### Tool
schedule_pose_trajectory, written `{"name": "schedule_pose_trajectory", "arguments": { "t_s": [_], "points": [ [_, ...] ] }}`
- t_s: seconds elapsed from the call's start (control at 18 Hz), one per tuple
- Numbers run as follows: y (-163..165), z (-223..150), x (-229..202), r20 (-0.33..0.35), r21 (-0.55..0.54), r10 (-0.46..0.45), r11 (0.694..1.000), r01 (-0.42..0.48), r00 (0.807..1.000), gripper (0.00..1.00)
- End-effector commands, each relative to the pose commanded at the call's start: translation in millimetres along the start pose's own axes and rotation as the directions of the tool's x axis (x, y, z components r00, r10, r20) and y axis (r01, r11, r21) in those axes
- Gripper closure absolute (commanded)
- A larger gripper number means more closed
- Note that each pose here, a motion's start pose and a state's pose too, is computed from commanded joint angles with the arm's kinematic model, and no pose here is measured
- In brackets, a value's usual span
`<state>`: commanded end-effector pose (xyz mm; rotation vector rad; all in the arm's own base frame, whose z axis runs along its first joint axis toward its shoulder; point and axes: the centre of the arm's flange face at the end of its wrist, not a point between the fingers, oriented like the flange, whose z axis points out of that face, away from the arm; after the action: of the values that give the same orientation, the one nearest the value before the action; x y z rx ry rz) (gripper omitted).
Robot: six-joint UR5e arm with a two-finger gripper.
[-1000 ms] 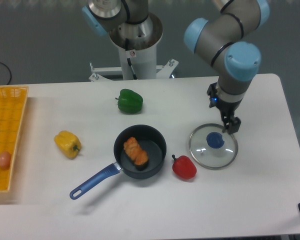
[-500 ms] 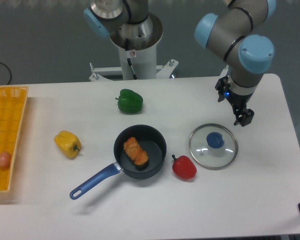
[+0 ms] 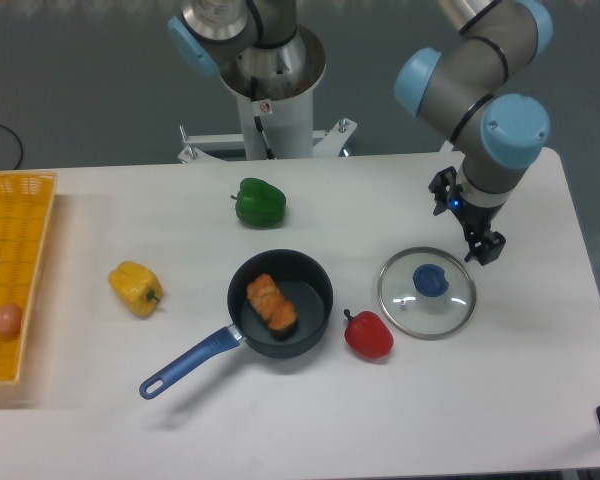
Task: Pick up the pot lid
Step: 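Raise the open gripper up away from the glass lid, then lower the gripper down onto the blue knob of the lid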
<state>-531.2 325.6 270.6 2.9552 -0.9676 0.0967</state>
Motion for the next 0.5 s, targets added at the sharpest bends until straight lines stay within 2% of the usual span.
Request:
{"name": "schedule_pose_trajectory", "arguments": {
  "t_s": [0.17,0.33,0.5],
  "points": [
    [-13.4,8.0,-8.6,0.012,-0.005,0.024,1.0,-0.024,1.0,0.0],
    [-41.0,18.6,-16.7,0.027,-0.012,0.056,0.998,-0.056,0.998,0.0],
    [-43.4,23.5,-19.4,0.026,-0.015,0.074,0.997,-0.074,0.997,0.0]
  ]
}}
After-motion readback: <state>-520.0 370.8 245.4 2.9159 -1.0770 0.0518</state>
